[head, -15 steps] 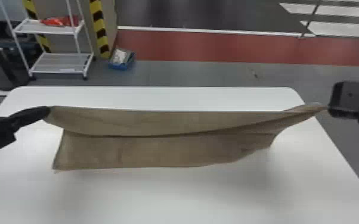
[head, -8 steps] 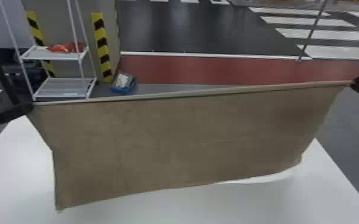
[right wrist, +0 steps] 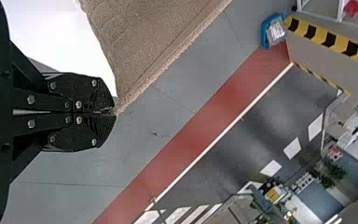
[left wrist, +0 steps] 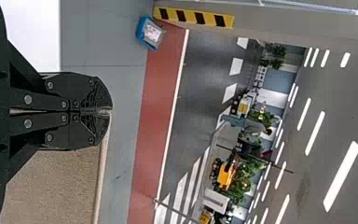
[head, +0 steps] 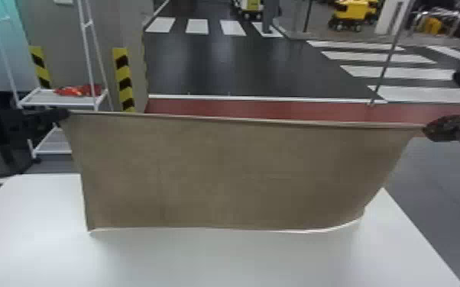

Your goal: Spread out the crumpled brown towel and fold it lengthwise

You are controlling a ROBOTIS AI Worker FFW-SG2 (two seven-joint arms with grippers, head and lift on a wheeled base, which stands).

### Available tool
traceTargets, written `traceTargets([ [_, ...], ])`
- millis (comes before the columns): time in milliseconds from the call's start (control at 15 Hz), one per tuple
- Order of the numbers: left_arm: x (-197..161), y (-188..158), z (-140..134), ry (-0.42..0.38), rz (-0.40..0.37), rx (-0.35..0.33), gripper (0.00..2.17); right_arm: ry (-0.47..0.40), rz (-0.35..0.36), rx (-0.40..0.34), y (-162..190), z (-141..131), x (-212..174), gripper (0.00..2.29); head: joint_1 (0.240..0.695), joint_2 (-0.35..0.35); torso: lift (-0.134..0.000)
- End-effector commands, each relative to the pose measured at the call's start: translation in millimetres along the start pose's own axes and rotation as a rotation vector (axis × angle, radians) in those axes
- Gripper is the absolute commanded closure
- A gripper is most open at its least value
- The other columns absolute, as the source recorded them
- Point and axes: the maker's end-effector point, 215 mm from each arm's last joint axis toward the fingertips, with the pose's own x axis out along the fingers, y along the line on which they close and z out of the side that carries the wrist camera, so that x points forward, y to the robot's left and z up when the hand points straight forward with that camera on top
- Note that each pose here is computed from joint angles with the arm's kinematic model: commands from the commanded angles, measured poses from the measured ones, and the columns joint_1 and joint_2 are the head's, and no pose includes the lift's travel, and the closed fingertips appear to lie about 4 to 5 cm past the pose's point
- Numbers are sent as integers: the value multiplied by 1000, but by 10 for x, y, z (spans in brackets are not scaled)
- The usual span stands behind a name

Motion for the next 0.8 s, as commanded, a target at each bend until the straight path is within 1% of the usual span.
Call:
traceTargets([
  [0,79,-47,242,-35,-7,39,1264,13,-37,42,-162,47,56,1416,447,-108,-124],
  [67,80,-48,192,-27,-11,36,1396,15,-61,66,-237,43,36,1416,431,-112,-124],
  [133,50,-42,101,-22,-15,31,1602,8,-63,76,-251,41,5,1416,420,-115,-124],
  [200,-50,-43,-16,-23,-17,35,1652,-12,-32,67,-115,58,-43,1416,408,-122,-124],
  [267,-215,-47,-259,-12,-26,43,1652,-31,-5,56,61,-28,-174,1416,411,-123,-124],
  [333,-358,-49,-516,5,-39,40,1652,-29,23,23,270,-179,-259,1416,419,-120,-124],
  [400,-510,-43,-803,24,-52,36,1652,-27,49,-8,474,-339,-363,1416,437,-117,-124],
  [467,-645,-38,-991,27,-59,49,1656,-24,83,-45,645,-484,-482,1416,459,-115,-124],
  [533,-804,-15,-1237,37,-64,55,1652,-7,121,-88,853,-653,-584,1416,528,-115,-124],
  [667,-1048,-34,-1726,83,-87,60,1652,41,196,-184,1255,-1008,-741,1416,601,-114,-124],
  [733,-1139,-27,-1909,95,-92,73,1652,54,224,-217,1409,-1145,-787,1416,641,-116,-124],
])
